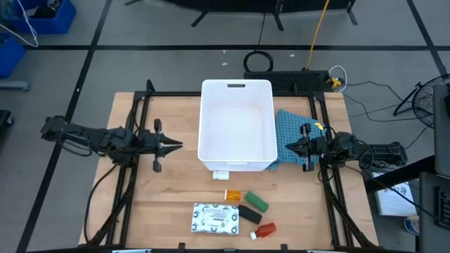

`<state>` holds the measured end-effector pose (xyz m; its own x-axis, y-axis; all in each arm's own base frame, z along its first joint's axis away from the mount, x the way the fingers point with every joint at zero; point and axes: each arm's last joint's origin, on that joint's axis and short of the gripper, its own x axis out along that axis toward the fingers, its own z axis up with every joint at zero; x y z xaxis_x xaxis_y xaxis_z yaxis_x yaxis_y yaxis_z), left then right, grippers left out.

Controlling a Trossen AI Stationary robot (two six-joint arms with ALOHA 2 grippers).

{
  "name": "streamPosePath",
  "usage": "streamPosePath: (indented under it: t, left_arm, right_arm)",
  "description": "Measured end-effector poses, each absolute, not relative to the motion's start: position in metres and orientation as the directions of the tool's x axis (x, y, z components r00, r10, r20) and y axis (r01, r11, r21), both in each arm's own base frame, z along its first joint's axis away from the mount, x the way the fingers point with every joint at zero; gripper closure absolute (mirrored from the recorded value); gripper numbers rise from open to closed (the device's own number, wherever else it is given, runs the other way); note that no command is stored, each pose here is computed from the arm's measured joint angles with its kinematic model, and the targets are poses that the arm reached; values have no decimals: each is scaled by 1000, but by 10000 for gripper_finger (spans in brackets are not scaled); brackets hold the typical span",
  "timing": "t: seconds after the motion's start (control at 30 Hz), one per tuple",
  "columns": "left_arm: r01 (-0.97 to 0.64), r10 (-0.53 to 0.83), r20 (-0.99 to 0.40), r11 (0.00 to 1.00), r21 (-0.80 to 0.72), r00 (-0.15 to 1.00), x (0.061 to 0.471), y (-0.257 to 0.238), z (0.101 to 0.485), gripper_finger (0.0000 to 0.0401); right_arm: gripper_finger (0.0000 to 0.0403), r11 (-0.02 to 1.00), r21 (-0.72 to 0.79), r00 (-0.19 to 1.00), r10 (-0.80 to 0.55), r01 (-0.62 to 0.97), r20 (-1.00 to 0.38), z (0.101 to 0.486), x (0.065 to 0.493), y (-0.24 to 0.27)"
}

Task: Pick & place medical supplies in basket/bin
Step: Put the white medicine box into the bin

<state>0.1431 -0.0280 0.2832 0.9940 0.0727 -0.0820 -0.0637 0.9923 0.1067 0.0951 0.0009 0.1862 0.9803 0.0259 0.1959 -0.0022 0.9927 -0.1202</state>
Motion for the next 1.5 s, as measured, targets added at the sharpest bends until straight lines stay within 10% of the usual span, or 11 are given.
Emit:
streamPosePath:
  t: [0.83,1.5]
  left_arm:
    - [-104,221,-412,952,289,884,187,-185,282,355]
    - [162,44,-794,971,177,606,273,-290,224,354]
  right_arm:
    - [403,988,-155,980,25,6,196,186,95,1]
    - [403,988,-155,979,25,6,202,187,95,1]
